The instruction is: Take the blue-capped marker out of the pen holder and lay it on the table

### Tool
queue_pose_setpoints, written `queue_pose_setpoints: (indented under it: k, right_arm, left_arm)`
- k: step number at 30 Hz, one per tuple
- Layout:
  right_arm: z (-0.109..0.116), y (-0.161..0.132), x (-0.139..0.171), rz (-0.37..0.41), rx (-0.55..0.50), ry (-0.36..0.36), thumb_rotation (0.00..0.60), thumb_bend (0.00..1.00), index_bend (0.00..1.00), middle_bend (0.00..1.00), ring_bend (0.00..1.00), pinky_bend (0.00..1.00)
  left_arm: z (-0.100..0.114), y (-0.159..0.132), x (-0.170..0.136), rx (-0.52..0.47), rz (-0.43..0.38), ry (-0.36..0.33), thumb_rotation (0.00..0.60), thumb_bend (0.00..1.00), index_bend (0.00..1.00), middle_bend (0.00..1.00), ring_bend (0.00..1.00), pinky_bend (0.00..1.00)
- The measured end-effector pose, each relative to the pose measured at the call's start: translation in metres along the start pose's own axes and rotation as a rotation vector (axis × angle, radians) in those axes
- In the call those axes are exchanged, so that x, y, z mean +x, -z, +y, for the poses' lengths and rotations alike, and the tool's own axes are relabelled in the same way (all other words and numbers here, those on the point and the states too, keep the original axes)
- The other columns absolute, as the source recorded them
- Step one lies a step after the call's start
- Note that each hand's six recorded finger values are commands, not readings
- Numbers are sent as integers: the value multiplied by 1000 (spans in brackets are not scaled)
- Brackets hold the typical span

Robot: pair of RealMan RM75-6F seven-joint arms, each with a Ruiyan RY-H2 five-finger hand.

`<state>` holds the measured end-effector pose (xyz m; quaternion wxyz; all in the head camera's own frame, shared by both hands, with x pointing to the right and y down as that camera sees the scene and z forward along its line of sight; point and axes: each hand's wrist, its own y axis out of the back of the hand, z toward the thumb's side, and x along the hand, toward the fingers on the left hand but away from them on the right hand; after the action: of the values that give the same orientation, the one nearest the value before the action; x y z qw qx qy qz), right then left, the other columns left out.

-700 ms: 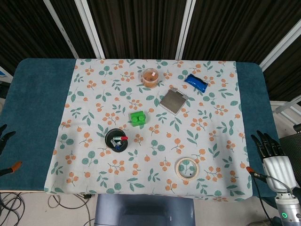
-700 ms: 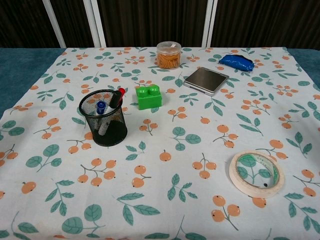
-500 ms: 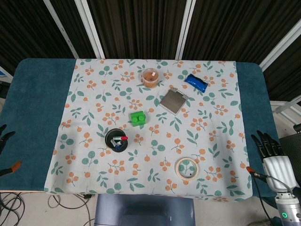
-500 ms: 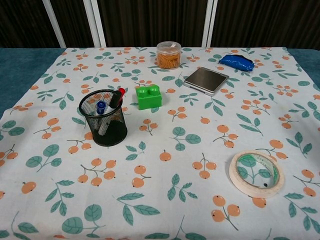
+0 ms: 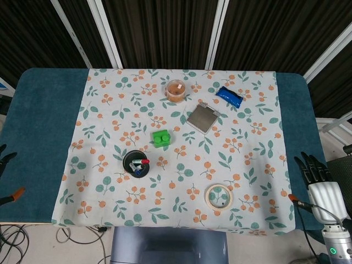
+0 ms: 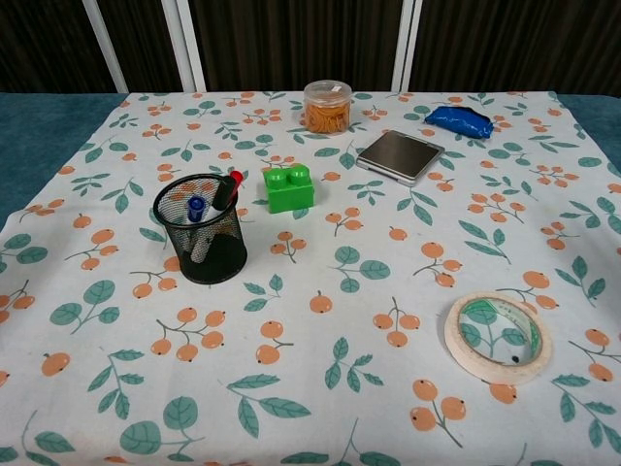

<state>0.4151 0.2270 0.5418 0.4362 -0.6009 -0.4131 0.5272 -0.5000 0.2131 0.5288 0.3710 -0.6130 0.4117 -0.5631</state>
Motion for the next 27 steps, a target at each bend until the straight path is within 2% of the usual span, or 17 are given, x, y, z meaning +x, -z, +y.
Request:
queue_pose_setpoints:
  k: [8,12,19,27]
  right_arm:
    - [0,0,0,-5,2,-4,600,114,62,0,52,167]
    - [-1,1,1,-9,2,-8,600,113,62,0,52,167]
    - [-2,1,1,-17,0,-18,600,114,62,0,52,167]
    - [-3,2,1,-27,-2,-25,600,114,62,0,52,167]
  left_arm:
    - [-2,-9,5,-24,-64,-42,600,144,245,28,0,0]
    - [-6,-18,8,-35,-119,-44,600,206,264,31,0,0]
    - [-11,-47,37,-59,-224,1,600,231,295,32,0,0]
    - [-26,-106,75,-114,-359,91,600,260,320,32,0,0]
